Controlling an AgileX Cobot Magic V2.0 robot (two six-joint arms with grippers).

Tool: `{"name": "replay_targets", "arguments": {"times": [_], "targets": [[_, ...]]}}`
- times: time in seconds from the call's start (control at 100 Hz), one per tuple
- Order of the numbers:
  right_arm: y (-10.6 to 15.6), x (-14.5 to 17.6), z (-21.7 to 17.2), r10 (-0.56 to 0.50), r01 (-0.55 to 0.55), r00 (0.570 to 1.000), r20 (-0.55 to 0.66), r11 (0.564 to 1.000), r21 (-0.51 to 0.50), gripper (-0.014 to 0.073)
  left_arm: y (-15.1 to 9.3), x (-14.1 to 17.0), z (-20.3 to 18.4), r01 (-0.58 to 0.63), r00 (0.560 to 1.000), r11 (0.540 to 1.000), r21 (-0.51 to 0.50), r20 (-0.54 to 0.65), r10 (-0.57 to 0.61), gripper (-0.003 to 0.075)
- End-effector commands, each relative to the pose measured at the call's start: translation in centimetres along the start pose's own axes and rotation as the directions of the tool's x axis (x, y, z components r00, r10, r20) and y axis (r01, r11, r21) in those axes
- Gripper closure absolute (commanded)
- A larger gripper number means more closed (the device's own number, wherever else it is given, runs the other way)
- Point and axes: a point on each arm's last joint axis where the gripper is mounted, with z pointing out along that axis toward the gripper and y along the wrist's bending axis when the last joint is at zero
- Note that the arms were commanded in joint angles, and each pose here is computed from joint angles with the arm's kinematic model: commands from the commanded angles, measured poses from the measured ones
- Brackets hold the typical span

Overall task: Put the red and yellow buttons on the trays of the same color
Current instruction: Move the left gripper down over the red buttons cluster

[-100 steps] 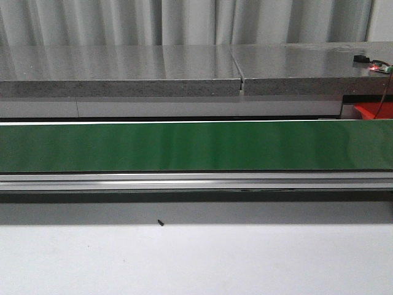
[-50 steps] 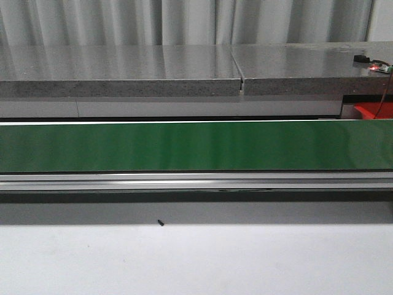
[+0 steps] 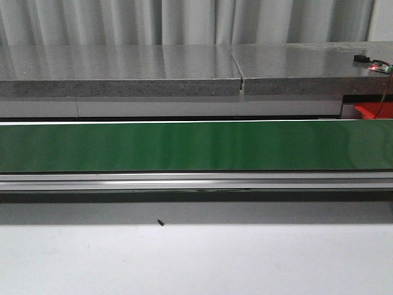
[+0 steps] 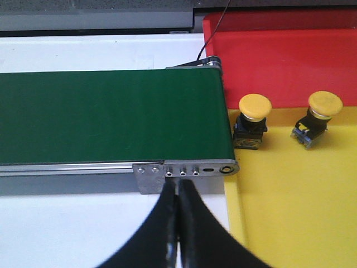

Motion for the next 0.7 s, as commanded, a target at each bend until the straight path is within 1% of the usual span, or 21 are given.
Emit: {"name": "replay_targets", "arguments": {"times": [0.0,0.05,0.12,0.17,0.34,0.41,0.46,0.69], "targets": [[0.1,-1.4,-0.3,0.0,0.0,0.996,0.088,1.0,-0.006,0.0654,-0.6,-1.7,-1.2,0.017,0.997,0.999,0.044,0.068,-0.02,0.0122],[0.1,-1.4,-0.3,0.0,0.0,0.996,0.088,1.0,-0.006,0.0654,-0.7,-2.4,-0.7,0.017,0.998,0.999,0.043,0.061,-0.02,0.0125],[0.1,-1.4,-0.3,0.0,0.0,0.996,0.088,1.0,-0.006,0.0654,-0.9,-3.3,-0.1,0.018,0.999,0.999,0.042,0.046,-0.02,0.015],[0.1,-1.4,-0.3,0.0,0.0,0.996,0.088,1.0,-0.006,0.0654,-1.0,-3.8,0.2,0.018,0.999,0.999,0.04,0.032,-0.019,0.0181],[0.1,-1.4,-0.3,0.0,0.0,0.996,0.088,1.0,-0.006,0.0654,-1.0,-4.7,1.3,0.015,1.0,0.999,0.034,0.007,-0.015,0.0337],[0.1,-1.4,-0.3,0.0,0.0,0.996,0.088,1.0,-0.006,0.0654,-1.0,-4.7,1.9,0.007,1.0,1.0,0.03,-0.006,-0.007,0.0378],[0.1,-1.4,-0.3,0.0,0.0,0.996,0.089,1.0,-0.006,0.0654,-0.9,-4.7,2.3,-0.005,1.0,1.0,0.031,-0.023,0.005,0.0388],[0.1,-1.4,-0.3,0.0,0.0,0.996,0.089,1.0,-0.006,0.0654,-0.8,-4.7,3.1,-0.023,0.999,0.999,0.027,-0.042,0.024,0.0386]]}}
